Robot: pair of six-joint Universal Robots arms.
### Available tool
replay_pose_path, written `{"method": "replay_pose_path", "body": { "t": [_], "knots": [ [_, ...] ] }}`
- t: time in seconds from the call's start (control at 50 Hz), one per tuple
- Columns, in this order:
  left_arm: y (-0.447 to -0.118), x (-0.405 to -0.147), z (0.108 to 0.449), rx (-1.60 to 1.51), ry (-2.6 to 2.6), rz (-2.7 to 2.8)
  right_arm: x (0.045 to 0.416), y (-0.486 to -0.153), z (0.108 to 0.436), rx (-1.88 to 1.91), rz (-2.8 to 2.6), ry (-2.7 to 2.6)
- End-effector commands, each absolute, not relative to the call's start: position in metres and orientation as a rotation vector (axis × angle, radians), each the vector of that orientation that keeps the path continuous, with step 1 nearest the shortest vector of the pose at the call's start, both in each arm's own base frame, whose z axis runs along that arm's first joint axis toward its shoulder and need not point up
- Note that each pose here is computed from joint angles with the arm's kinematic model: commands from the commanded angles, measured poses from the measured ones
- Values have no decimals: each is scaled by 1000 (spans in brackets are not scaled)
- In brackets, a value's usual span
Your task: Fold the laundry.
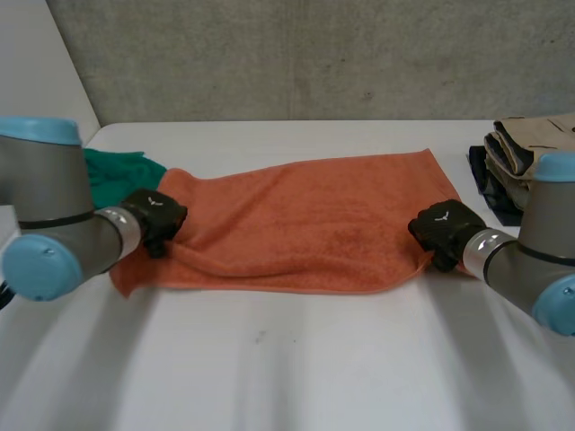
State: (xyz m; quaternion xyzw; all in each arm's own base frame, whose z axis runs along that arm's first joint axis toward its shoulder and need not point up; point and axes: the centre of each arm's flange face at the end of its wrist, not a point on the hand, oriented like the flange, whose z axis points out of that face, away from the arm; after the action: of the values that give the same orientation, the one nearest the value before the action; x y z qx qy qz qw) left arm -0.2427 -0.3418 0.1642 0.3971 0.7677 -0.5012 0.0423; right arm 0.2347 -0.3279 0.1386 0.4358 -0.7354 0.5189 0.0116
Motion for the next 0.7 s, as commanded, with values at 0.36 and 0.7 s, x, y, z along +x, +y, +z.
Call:
{"method": "replay_pose_path", "body": {
  "t": [0.36,0.7],
  "knots": [
    [-295,-237,190,1120,2257,-1735,243,-331,127,1338,1645,-2251],
    [-298,-210,139,1123,2398,-1482,244,-327,126,1351,1638,-2251]
  ]
}}
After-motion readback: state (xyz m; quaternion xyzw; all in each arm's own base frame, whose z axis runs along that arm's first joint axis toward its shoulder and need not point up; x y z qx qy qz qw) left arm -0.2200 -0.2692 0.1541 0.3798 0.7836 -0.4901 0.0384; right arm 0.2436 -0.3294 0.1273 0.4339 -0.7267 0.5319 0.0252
